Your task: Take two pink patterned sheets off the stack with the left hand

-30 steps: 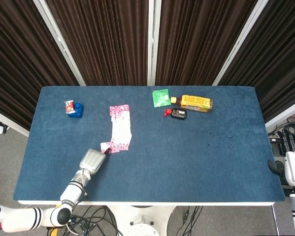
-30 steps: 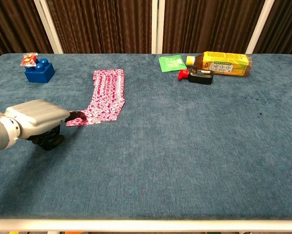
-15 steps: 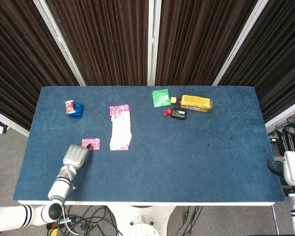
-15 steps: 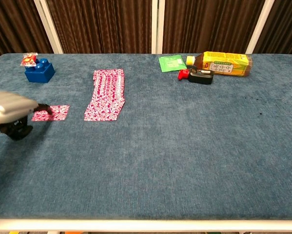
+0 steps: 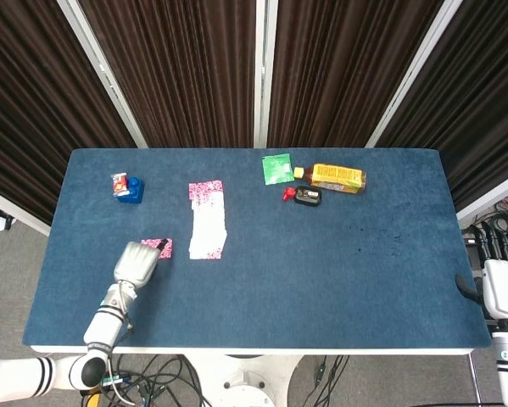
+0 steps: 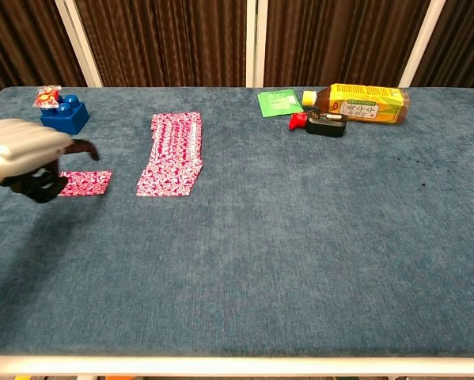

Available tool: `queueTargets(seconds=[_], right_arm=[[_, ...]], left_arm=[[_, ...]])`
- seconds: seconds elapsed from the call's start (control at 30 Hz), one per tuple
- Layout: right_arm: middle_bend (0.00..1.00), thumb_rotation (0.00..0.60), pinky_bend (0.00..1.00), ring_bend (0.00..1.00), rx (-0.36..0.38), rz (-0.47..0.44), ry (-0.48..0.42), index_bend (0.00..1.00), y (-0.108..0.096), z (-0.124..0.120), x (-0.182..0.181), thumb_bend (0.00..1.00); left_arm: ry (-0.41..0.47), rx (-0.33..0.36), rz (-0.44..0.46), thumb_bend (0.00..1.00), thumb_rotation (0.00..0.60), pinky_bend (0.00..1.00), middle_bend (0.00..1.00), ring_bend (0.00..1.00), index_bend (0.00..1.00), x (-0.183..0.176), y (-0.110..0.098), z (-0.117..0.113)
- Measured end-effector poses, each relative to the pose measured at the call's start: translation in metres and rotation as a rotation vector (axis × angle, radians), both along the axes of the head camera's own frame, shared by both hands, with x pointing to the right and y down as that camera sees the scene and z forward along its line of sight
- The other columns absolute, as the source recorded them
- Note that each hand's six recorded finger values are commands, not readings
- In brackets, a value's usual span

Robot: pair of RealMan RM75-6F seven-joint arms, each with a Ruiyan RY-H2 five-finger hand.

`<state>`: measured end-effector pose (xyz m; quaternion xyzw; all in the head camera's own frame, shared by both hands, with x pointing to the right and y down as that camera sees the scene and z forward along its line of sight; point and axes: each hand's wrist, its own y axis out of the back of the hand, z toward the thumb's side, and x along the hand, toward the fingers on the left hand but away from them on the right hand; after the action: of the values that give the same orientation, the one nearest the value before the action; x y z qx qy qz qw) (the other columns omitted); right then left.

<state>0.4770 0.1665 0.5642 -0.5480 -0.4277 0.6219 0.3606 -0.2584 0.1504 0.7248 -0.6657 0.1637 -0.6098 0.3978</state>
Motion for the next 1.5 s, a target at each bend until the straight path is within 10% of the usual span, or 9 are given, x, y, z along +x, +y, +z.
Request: queueTargets(seconds=[0.5,1.5], right_arm=[[0.0,0.6,0.0,0.0,0.012,0.022,-0.005,0.0,0.002,-0.005,0.009,0.21],[0.0,0.6,0.0,0.0,0.013,0.028,-0.001,0.0,0.003,-0.006,0.016,0.21]], left_arm=[[0.061,-0.043,0.108,0.59,0.6,0.89,0.9,0.89,0.12,0.08,0.011,0.033],[-0.025,-0.133,0.133,0.6,0.6,0.88,0.9,0.89,0.11,0.074,0.026,0.039]])
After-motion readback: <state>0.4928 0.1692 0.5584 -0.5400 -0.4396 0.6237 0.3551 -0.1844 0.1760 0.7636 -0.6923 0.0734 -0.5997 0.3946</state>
